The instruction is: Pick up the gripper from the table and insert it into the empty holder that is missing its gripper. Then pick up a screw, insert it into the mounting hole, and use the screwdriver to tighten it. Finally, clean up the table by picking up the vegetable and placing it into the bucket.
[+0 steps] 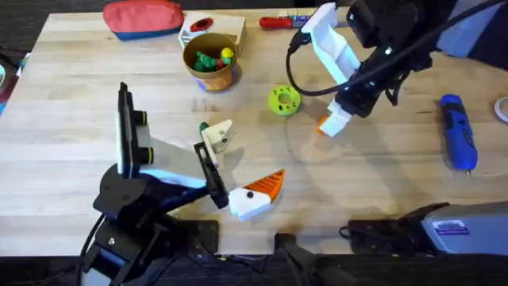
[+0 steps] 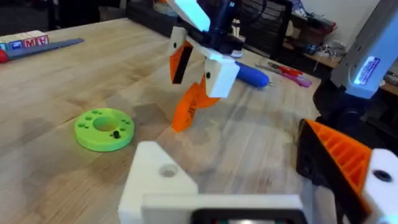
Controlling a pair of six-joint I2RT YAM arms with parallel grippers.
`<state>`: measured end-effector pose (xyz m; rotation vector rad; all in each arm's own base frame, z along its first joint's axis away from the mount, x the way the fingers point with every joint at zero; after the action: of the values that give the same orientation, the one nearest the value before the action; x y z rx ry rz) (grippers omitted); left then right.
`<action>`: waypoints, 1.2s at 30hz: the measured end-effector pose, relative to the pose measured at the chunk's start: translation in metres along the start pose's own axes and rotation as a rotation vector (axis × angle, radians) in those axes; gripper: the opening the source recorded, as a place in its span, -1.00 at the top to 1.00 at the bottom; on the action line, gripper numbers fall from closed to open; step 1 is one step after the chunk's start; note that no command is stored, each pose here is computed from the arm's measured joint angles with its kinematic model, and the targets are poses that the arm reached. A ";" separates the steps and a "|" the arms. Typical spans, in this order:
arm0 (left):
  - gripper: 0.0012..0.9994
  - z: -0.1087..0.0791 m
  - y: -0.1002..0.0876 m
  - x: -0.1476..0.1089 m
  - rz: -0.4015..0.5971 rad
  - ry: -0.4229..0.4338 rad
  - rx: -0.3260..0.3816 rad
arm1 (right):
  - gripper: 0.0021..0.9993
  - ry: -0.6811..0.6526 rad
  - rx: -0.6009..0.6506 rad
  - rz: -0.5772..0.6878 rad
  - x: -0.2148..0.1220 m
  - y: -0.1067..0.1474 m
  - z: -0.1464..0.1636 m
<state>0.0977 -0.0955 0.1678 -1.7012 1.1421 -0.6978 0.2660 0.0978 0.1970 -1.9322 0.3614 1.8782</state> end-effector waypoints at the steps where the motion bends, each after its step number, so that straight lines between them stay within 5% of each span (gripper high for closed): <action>1: -0.98 0.000 0.000 0.000 0.000 0.000 0.000 | -0.60 0.002 -0.005 -0.001 0.000 -0.001 0.000; 36: -0.98 0.000 0.000 0.000 0.002 -0.001 -0.001 | -0.18 -0.012 -0.041 0.028 0.000 -0.003 0.009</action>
<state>0.0977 -0.0954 0.1675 -1.7014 1.1432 -0.6954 0.2595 0.1042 0.1970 -1.9512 0.3503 1.9291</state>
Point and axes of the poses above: each hand's point on the last joint's axis, 136 mm out from that joint toward the fingers, its own x axis out along the fingers, its own z axis along the line the jaws close on, y = z × x, the point moved 10 cm from there along -x, back along the fingers, and after that the axes turned 9 degrees about -x, right-handed, at the moved point
